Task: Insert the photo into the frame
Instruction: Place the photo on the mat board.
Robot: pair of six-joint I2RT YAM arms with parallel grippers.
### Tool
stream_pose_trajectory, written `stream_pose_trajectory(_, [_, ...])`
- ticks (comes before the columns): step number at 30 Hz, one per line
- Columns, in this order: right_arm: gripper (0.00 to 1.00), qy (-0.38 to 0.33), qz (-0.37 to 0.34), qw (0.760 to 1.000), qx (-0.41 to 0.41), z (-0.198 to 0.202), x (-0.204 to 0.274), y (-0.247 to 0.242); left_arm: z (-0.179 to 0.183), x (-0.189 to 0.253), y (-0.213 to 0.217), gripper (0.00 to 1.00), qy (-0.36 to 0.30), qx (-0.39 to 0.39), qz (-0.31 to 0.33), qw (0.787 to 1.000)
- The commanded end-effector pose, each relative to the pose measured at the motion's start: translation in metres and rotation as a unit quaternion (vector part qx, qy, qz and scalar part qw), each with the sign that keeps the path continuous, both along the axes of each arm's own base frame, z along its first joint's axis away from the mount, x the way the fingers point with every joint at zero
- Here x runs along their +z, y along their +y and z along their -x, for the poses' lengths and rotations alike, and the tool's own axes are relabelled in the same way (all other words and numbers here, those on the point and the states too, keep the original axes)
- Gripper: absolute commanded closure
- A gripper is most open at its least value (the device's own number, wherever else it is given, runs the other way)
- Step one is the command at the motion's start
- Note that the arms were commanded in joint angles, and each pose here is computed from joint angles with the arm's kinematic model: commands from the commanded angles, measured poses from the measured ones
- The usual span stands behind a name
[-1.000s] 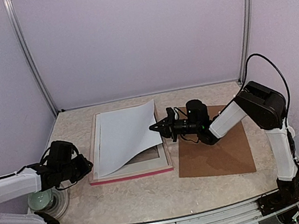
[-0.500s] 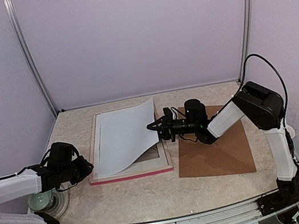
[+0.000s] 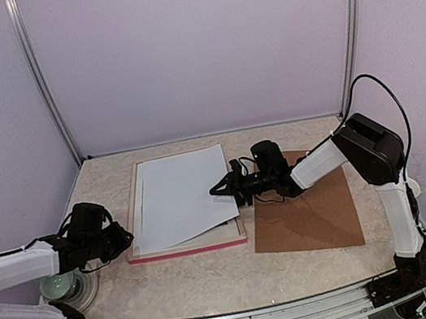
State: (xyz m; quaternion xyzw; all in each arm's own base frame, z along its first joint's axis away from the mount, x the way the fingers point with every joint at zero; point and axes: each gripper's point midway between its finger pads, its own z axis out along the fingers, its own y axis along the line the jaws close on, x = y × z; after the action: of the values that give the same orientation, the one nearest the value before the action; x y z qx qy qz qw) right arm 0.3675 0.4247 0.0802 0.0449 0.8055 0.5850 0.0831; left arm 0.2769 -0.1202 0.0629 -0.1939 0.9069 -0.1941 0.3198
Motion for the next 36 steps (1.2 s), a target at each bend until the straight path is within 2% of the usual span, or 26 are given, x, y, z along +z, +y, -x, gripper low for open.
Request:
stream_pose_trajectory(1, [0.70,-0.004,0.004,1.000,0.017,-0.004,-0.004,0.009,0.001,0.000,0.003,0.77,-0.006,0.005,0.003,1.000])
stream_pose_trajectory(3, [0.79,0.003,-0.003,1.000,0.023,-0.003,-0.006,0.012,0.002,0.000,0.004,0.77,-0.008,0.006,0.003,1.000])
stream_pose_trajectory(8, [0.90,0.024,-0.015,0.999,0.030,0.002,-0.015,0.012,0.003,0.001,0.005,0.77,-0.010,0.008,0.005,1.000])
stream_pose_trajectory(15, [0.93,0.027,-0.038,0.998,0.040,0.007,-0.007,0.012,0.002,0.002,0.004,0.77,-0.012,0.007,0.007,1.000])
stream_pose_trajectory(22, [1.00,0.033,-0.130,0.990,0.032,0.007,0.026,0.004,0.001,0.001,0.003,0.77,-0.012,0.008,0.008,1.000])
stream_pose_trajectory(36, [0.99,0.001,-0.200,0.979,0.042,-0.004,0.073,0.012,0.000,0.005,0.003,0.77,-0.014,0.009,0.008,1.000])
